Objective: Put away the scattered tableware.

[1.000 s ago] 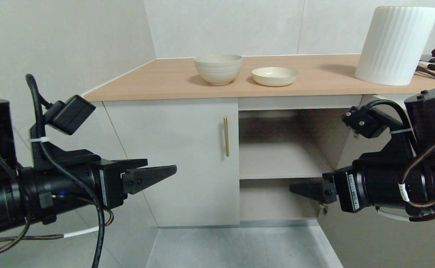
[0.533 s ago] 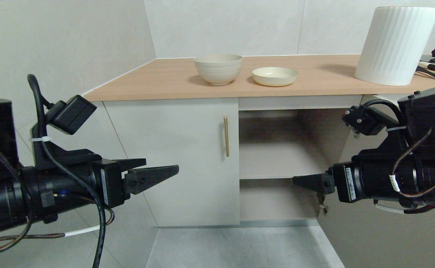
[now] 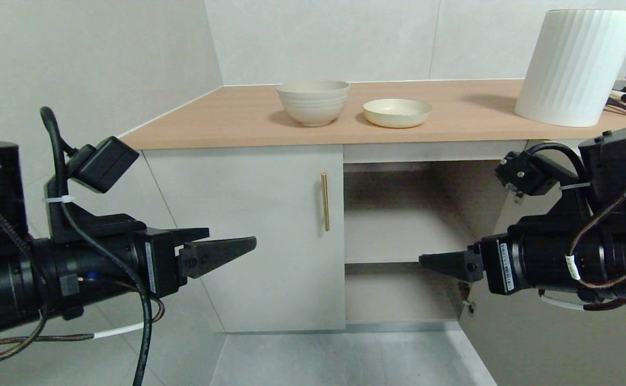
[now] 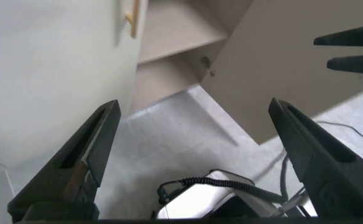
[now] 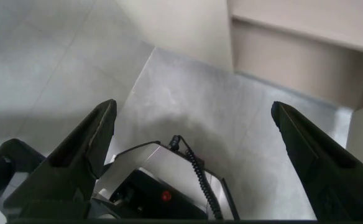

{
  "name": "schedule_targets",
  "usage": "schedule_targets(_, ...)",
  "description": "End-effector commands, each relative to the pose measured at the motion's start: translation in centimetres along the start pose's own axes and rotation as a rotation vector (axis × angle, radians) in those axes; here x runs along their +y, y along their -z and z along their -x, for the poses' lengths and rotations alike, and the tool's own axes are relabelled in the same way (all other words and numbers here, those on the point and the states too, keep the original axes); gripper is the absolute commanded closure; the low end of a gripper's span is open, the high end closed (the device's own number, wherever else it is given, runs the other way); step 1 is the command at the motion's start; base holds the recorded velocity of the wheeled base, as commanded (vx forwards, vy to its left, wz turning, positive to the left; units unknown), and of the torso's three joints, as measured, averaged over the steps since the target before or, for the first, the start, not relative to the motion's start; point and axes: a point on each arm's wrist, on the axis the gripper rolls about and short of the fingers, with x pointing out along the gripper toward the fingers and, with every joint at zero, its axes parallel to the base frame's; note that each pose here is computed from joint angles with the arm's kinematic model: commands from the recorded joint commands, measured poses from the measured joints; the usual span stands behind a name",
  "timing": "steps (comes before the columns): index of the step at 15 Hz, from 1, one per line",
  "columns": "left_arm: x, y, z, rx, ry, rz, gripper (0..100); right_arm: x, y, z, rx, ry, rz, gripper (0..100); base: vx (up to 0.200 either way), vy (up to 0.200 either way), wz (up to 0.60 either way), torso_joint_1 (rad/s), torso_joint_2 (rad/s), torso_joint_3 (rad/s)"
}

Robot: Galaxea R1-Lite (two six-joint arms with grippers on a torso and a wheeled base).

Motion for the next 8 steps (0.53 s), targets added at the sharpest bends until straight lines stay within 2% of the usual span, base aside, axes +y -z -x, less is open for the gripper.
schedule_targets(1,0.09,0.07,-0.21,0.007,-0.002,0.002,0,0.01,0.02,0.09,-0.001,-0.002,0.001,0,0.2,0.0,0.0,0.002,0.0,-0.002)
schedule_targets(8,0.24,0.19,-0.58,0.018,-0.003,0.006,0,-0.06,0.29,0.59,-0.003,-0.004,0.009,0,0.2,0.0,0.0,0.006,0.0,0.002)
